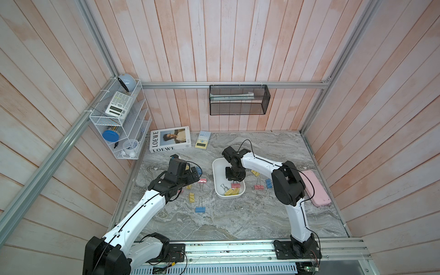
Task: Take out the binder clips from the storage box
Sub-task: Pick up the binder clip from the storage box, then place the binder clip at the center of the board, then pick up the storage box at the center of the board.
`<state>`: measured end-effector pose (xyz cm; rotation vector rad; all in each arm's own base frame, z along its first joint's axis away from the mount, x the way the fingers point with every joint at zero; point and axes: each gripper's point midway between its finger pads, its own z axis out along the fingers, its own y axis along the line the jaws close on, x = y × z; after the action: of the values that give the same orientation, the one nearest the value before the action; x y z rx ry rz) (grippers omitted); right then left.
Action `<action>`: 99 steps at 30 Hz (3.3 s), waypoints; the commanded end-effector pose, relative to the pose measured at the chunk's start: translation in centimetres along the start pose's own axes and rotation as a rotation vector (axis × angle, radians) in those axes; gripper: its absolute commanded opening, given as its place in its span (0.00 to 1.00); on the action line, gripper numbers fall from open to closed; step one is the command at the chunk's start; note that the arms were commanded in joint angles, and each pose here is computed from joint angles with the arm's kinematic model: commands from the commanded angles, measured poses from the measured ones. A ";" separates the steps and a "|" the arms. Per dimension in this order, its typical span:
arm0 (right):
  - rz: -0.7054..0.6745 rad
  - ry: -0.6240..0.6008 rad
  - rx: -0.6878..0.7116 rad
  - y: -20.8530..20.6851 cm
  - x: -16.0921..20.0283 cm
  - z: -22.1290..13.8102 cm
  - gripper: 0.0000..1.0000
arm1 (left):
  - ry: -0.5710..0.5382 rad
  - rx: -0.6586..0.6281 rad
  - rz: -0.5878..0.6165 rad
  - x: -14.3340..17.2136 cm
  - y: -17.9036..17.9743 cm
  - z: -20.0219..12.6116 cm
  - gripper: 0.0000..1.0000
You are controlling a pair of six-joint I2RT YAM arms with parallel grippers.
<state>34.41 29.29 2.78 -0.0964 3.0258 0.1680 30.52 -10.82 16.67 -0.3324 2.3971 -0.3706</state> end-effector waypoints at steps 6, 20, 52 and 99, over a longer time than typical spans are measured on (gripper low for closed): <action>0.016 -0.001 0.028 -0.8 0.5 -0.9 0.30 | -0.016 -0.013 0.009 -0.2 0.4 -0.2 1.00; 0.031 0.032 0.001 -0.4 0.8 0.9 0.12 | -0.020 -0.018 0.013 -0.1 0.6 -0.4 1.00; 0.089 -0.196 -0.005 -10.3 -10.0 -8.7 0.00 | 0.023 0.032 -0.003 -1.0 -1.6 1.3 1.00; -0.028 0.019 -0.040 -4.6 2.5 -3.2 0.31 | 0.053 -0.126 0.018 -1.4 -0.4 1.0 1.00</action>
<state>32.02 23.73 6.14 -0.1420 3.0239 0.2300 33.24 -12.13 16.07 -0.3502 2.5062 -0.2568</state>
